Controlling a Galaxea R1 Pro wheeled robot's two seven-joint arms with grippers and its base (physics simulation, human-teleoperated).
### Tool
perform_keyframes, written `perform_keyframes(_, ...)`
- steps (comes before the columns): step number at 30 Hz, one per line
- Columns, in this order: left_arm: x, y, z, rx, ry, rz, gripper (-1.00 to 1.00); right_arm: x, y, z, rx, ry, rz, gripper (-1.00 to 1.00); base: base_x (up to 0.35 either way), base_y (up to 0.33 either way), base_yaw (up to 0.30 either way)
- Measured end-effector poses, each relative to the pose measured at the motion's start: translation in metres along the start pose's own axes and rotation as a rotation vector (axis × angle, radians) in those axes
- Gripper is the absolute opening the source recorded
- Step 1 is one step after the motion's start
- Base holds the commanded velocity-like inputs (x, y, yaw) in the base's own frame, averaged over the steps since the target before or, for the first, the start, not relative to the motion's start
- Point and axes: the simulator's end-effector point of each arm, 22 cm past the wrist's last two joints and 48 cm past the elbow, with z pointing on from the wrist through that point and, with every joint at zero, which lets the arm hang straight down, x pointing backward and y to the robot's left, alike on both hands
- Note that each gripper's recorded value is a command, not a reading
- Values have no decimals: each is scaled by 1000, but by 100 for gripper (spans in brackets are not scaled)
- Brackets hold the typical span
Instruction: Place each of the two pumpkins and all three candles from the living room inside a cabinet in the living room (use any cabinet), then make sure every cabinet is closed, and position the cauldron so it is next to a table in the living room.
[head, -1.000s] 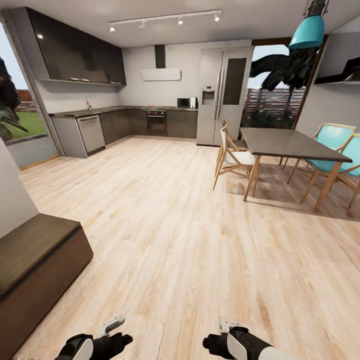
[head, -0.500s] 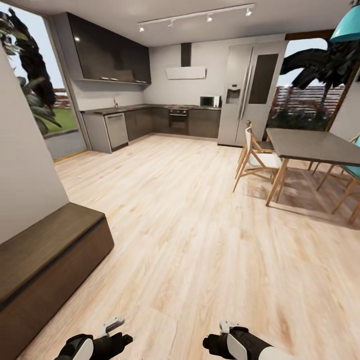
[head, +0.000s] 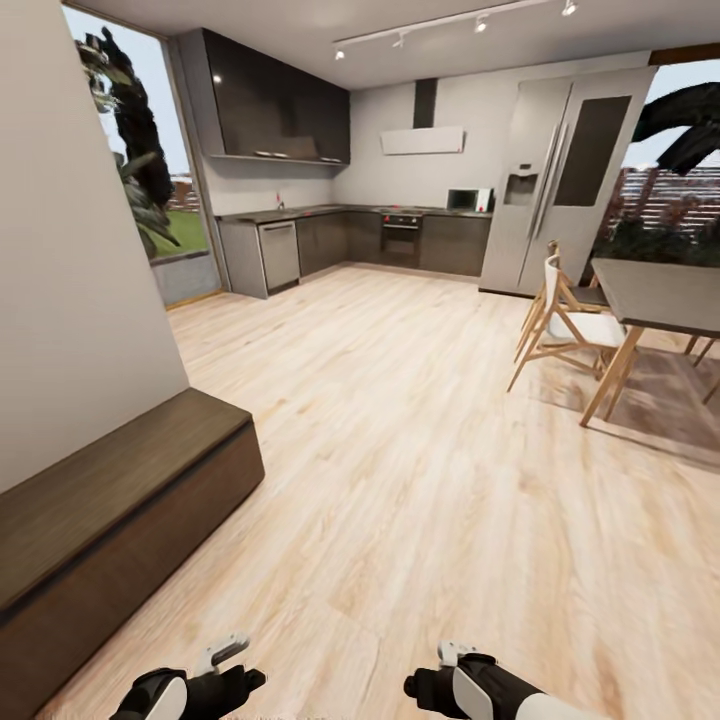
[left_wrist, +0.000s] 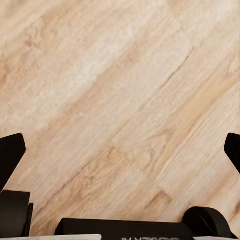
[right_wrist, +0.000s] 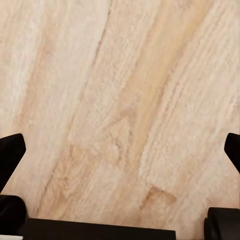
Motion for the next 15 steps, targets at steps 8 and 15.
perform_keyframes(8, 2, 1, 2, -2, 6, -1, 100, 2, 0, 2, 0, 5, 0, 100, 0, -15, 270)
perform_keyframes(15, 4, 3, 3, -5, 12, -3, 100, 4, -2, 4, 2, 11, 1, 100, 0, -117, 267)
